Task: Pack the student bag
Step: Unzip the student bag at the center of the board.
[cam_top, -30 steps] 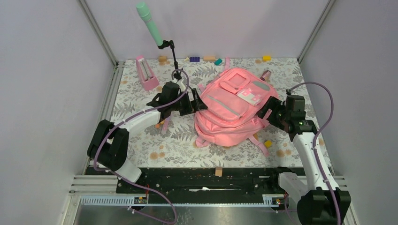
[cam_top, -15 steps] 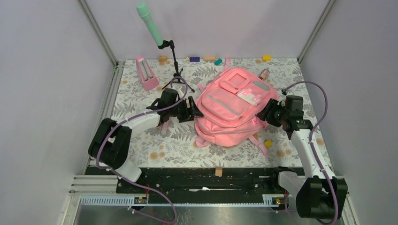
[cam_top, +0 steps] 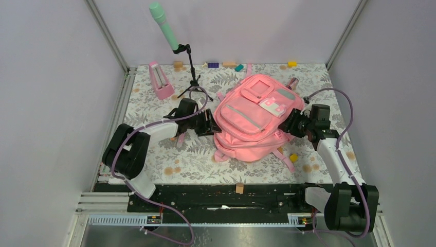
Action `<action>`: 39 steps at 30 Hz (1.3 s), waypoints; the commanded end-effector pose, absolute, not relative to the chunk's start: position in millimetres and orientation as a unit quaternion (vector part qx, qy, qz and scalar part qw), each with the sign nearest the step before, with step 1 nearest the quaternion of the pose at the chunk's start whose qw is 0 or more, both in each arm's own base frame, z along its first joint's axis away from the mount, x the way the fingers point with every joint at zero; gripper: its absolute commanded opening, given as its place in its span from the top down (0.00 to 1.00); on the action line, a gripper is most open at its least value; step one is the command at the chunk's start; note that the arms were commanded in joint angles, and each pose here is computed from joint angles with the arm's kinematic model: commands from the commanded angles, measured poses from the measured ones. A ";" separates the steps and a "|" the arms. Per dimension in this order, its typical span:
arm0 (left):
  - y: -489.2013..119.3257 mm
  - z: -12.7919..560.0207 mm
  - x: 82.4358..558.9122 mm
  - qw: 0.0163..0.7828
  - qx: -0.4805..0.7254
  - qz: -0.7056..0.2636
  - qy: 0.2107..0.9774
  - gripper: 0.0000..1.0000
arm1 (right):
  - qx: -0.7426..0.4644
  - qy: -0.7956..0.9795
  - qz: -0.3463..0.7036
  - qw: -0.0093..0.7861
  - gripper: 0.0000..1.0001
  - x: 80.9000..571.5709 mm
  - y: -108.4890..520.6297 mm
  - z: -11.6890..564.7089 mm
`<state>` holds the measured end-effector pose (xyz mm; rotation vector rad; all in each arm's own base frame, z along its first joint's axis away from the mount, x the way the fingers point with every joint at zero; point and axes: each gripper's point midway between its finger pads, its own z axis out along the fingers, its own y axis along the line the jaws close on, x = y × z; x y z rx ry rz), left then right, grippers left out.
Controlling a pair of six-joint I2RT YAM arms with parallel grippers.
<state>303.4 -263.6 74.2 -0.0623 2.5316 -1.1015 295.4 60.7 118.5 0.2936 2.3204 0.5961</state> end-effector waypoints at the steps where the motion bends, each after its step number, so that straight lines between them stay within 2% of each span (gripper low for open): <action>1: -268.3 84.9 319.2 0.208 -0.004 -0.402 0.892 0.50 | 0.089 0.890 0.261 0.363 0.51 292.3 71.3 121.9; 6: -263.8 86.8 325.6 0.214 -0.009 -0.401 0.891 0.68 | 0.089 0.890 0.261 0.364 0.51 288.4 71.6 120.1; 10: -255.9 83.3 330.6 0.212 -0.004 -0.380 0.900 0.87 | 0.089 0.894 0.262 0.353 0.50 287.0 72.7 111.0; 12: -251.4 82.5 332.9 0.215 -0.001 -0.369 0.904 0.91 | 0.086 0.895 0.268 0.347 0.53 285.7 75.6 107.6; 19: -250.1 85.2 337.0 0.216 0.003 -0.367 0.905 0.92 | 0.054 0.887 0.292 0.354 0.62 284.0 90.4 115.0; 26: -249.2 86.4 340.4 0.212 0.002 -0.372 0.904 0.92 | 0.017 0.902 0.277 0.330 0.60 276.4 106.4 104.2; 30: -248.1 87.5 341.6 0.212 0.000 -0.373 0.903 0.92 | 0.016 0.905 0.274 0.326 0.64 274.6 107.7 101.8; 36: -245.4 88.8 343.6 0.214 -0.001 -0.371 0.904 0.92 | 0.024 0.909 0.256 0.330 0.91 274.6 102.1 100.5; 39: -242.4 89.6 345.9 0.217 -0.003 -0.368 0.904 0.92 | 0.025 0.908 0.255 0.332 0.98 272.8 101.6 103.5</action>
